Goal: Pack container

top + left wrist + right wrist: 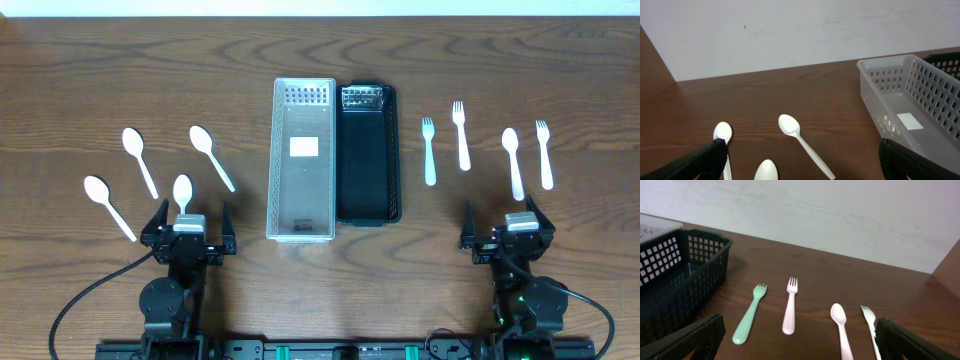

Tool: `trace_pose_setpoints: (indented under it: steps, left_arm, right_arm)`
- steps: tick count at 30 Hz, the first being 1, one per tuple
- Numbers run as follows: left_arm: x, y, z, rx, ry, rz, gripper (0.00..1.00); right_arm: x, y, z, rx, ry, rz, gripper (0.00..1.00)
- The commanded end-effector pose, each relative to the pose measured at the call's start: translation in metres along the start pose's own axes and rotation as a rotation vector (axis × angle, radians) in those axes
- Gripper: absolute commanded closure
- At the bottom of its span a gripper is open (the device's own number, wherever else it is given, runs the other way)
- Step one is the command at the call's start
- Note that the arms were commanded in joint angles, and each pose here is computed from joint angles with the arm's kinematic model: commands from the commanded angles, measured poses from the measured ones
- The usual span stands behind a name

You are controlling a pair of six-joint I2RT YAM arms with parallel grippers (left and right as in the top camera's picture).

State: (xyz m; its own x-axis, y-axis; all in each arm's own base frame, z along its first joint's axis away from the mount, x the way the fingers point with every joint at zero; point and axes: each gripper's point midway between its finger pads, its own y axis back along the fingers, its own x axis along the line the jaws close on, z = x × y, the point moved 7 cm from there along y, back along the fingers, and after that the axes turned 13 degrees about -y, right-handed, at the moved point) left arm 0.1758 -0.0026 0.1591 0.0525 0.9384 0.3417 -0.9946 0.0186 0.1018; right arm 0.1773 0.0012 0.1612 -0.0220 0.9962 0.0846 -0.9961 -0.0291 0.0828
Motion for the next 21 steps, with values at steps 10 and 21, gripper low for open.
trace_pose_setpoints:
  steps: [10,21]
  left_arm:
    - [-0.007,-0.001,-0.01,0.041,-0.013,-0.045,0.02]
    - [-0.007,-0.001,-0.01,0.041,-0.013,-0.045,0.02]
  right_arm:
    - [-0.002,0.0,-0.001,0.003,-0.012,-0.012,0.01]
    - [0.005,0.009,0.056,-0.297,-0.262,0.076,0.01]
